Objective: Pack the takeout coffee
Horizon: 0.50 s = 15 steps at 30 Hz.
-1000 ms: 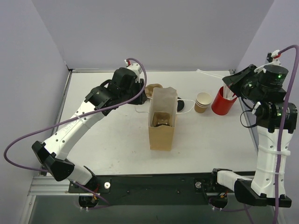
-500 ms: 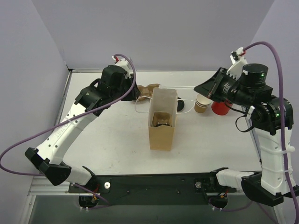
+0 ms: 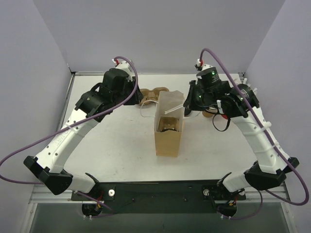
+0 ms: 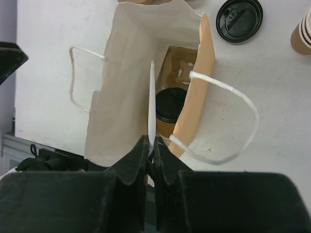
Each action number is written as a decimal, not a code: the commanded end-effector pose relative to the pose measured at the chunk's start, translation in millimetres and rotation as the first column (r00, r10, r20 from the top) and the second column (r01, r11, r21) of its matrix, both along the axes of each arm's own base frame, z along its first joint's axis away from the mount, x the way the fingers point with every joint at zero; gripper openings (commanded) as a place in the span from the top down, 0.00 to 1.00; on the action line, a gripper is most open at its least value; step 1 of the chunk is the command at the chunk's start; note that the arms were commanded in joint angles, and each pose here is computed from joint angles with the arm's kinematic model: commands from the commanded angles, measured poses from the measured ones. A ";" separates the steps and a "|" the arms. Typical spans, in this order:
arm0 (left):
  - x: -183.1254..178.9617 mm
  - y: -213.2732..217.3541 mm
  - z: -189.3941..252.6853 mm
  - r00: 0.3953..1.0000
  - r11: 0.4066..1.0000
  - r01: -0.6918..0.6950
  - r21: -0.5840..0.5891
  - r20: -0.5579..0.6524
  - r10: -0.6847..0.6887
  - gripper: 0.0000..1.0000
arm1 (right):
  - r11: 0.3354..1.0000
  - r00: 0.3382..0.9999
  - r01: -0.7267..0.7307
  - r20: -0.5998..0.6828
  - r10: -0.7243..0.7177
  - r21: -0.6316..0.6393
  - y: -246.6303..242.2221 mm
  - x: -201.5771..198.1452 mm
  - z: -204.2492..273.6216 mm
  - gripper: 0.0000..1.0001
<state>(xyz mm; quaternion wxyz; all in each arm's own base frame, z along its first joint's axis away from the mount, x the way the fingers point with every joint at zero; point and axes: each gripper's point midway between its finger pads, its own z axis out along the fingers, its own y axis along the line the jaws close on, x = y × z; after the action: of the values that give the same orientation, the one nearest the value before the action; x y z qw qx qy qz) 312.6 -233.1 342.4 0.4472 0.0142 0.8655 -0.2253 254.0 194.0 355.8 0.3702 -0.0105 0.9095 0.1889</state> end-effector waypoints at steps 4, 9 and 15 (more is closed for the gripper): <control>-3.6 9.3 1.6 1.000 1.000 -0.029 -0.009 0.006 0.029 0.64 | 0.990 1.000 0.000 -0.011 -0.001 -0.141 12.6 18.1 -22.1 1.00; -3.1 9.6 -0.9 1.000 1.000 -0.030 -0.005 0.001 0.030 0.64 | 0.983 0.999 -0.024 -0.041 0.017 -0.184 22.6 19.4 -36.6 0.90; -2.2 7.8 -5.0 1.000 1.000 -0.023 -0.003 0.000 0.023 0.63 | 0.983 0.999 -0.034 -0.024 0.030 -0.181 24.7 20.2 -32.1 0.43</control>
<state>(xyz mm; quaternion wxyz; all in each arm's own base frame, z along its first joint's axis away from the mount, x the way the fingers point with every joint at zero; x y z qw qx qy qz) 310.4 -229.7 325.2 0.4323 0.0113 0.8762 -0.2127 274.4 225.1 308.3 0.3330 -0.0534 0.9339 0.1186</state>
